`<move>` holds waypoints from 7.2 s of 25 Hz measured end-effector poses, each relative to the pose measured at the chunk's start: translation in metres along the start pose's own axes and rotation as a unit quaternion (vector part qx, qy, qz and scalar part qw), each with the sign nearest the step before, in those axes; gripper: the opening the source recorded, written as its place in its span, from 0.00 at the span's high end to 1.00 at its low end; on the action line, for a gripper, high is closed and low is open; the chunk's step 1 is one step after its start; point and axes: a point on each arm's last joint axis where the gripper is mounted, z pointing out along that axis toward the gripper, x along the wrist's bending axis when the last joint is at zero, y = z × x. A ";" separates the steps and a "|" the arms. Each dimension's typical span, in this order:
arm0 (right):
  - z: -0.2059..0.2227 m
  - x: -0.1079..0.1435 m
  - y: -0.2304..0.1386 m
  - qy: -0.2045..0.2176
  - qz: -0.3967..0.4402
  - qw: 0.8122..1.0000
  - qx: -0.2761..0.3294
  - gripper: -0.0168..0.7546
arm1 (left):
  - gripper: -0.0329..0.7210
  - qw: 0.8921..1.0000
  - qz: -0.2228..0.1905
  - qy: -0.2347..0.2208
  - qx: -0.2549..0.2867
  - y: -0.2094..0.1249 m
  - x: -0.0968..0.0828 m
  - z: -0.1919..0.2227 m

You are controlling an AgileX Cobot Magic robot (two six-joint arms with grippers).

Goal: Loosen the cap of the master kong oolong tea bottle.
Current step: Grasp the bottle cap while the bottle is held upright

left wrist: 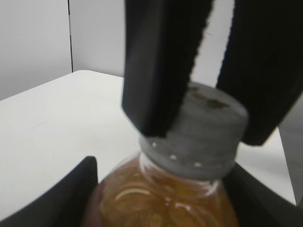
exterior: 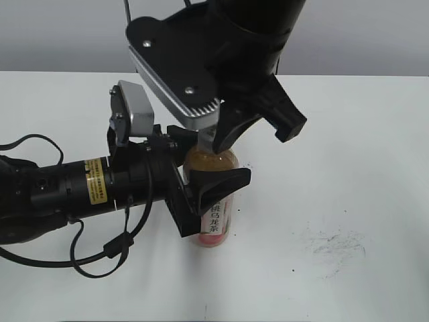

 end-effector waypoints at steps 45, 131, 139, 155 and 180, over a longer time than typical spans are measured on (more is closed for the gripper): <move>0.000 0.000 0.002 0.004 0.714 0.700 -0.004 0.31 | 0.36 1.000 0.000 0.000 0.000 0.000 0.000 0.000; -0.020 0.001 0.000 -0.028 0.461 0.887 -0.003 0.23 | 0.36 1.000 0.002 -0.001 0.001 0.001 0.001 0.001; -0.024 0.001 0.013 0.009 0.641 0.765 -0.063 0.23 | 0.36 1.000 0.002 -0.001 0.001 0.001 0.001 0.001; -0.007 0.007 0.006 0.017 0.718 0.695 -0.022 0.35 | 0.36 1.000 0.002 -0.001 0.001 0.001 0.001 0.001; 0.001 0.007 -0.001 0.006 0.455 0.890 0.007 0.62 | 0.36 1.000 0.003 -0.002 0.001 0.001 0.001 0.001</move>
